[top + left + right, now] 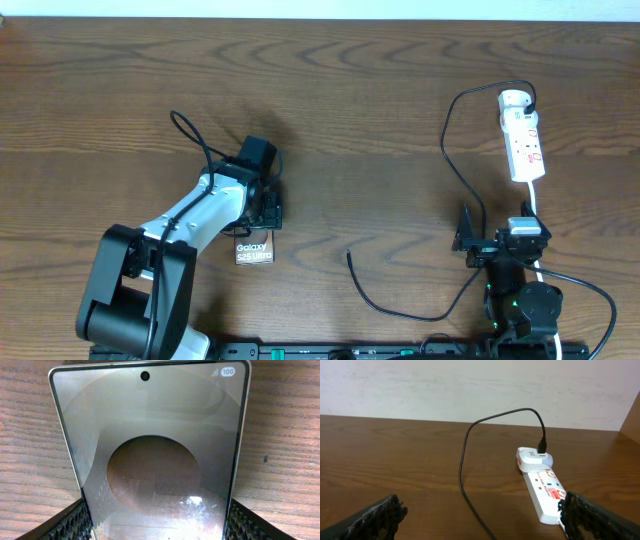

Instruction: Plug charger to phone and switch on socket

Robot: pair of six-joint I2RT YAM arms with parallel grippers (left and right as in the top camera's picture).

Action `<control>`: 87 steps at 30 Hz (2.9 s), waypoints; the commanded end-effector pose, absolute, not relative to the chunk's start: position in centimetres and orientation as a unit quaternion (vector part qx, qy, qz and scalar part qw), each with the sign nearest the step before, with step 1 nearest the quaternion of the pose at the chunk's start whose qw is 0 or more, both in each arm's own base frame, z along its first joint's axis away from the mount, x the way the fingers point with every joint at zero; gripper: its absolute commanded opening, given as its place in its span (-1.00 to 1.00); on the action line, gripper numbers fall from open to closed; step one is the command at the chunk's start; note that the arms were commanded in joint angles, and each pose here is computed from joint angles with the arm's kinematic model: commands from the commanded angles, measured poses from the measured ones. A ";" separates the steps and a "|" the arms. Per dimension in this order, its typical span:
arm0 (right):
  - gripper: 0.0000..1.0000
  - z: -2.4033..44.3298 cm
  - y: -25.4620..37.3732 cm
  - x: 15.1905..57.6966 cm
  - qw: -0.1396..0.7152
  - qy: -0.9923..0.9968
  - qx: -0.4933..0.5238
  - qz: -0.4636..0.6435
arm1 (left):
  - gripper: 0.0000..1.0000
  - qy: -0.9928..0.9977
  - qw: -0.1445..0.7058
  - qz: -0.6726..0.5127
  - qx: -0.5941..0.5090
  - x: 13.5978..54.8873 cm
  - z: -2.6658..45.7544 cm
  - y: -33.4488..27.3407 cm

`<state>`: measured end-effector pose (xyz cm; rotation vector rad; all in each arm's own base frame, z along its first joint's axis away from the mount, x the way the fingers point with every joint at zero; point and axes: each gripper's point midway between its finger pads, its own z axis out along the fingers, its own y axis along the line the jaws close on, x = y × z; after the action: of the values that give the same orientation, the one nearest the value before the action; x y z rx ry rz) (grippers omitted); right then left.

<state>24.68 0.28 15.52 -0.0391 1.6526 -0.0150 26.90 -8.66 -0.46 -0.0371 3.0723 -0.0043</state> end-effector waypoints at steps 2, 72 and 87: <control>0.99 15.4 0.5 24.7 0.676 0.736 -0.023 -0.007 | 0.18 1.000 0.013 0.015 -0.008 25.6 -1.6 -7.8; 0.99 15.4 0.5 24.7 0.676 0.736 -0.023 -0.007 | -0.86 0.765 0.264 -0.402 -0.427 27.1 28.4 -10.2; 0.98 15.4 0.5 24.7 0.676 0.736 -0.023 -0.007 | -0.85 0.641 0.021 -0.600 -0.477 24.7 33.6 -11.8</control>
<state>24.68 0.28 15.52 -0.0391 1.6526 -0.0150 26.52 -10.13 30.87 -1.4945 1.9491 -1.6153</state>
